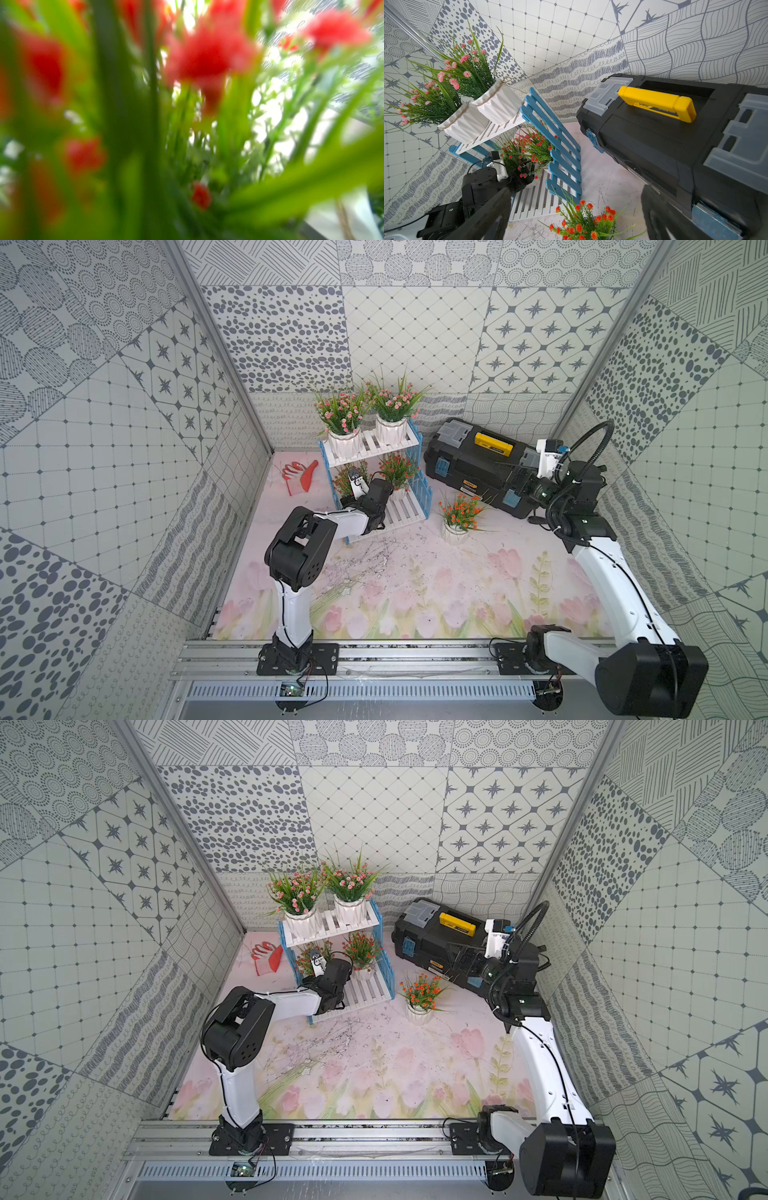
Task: Place the baby's breath potted plants on the rack by color
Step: Place the baby's breath potted plant on the rack, then pick up the baby's breath potted plant from the center of the board.
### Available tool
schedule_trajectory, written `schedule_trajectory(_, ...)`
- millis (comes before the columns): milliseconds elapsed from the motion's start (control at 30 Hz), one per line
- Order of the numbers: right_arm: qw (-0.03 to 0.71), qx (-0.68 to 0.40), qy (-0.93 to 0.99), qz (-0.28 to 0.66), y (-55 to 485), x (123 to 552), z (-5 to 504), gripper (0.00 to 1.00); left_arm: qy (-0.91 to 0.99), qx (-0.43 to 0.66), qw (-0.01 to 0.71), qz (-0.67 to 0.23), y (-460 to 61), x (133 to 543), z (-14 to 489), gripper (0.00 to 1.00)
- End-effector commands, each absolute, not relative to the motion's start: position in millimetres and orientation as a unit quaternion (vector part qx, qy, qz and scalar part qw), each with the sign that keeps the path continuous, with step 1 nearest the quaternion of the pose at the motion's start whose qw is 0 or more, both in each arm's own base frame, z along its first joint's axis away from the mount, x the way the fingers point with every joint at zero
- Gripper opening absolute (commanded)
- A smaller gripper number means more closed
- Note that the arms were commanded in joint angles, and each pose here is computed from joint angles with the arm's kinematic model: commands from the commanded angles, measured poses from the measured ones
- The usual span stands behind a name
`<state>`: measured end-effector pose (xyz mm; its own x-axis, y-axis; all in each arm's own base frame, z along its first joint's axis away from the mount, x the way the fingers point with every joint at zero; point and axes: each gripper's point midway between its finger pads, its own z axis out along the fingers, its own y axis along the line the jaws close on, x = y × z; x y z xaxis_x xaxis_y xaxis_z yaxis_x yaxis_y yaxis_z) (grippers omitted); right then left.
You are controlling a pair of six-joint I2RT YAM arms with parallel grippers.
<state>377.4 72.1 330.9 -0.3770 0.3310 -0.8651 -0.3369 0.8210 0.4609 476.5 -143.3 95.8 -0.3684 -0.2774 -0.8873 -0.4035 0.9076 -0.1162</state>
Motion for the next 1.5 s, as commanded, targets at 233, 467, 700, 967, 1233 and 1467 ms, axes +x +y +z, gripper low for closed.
schedule_trajectory(233, 0.558, -0.021, 0.768, 0.312, 81, 379, 330, 0.98, 0.833, -0.174, 0.508, 0.135, -143, 442, 95, 0.99)
schedule_trajectory(467, 0.543, -0.027, 0.779, 0.313, 86, 378, 322, 0.98, 0.838, -0.152, 0.508, 0.128, -151, 422, 104, 0.98)
schedule_trajectory(700, 0.532, -0.036, 0.792, 0.298, 95, 372, 317, 0.98, 0.852, -0.087, 0.510, 0.078, -179, 404, 125, 0.98)
schedule_trajectory(967, 0.519, -0.078, 0.813, 0.251, 128, 343, 321, 0.98, 0.873, 0.048, 0.485, -0.007, -233, 362, 148, 0.98)
schedule_trajectory(1233, 0.488, -0.120, 0.831, 0.239, 174, 286, 305, 0.98, 0.875, 0.104, 0.463, -0.096, -243, 317, 161, 0.98)
schedule_trajectory(1467, 0.412, -0.145, 0.867, 0.240, 219, 239, 240, 0.98, 0.875, 0.097, 0.460, -0.114, -239, 310, 169, 0.98)
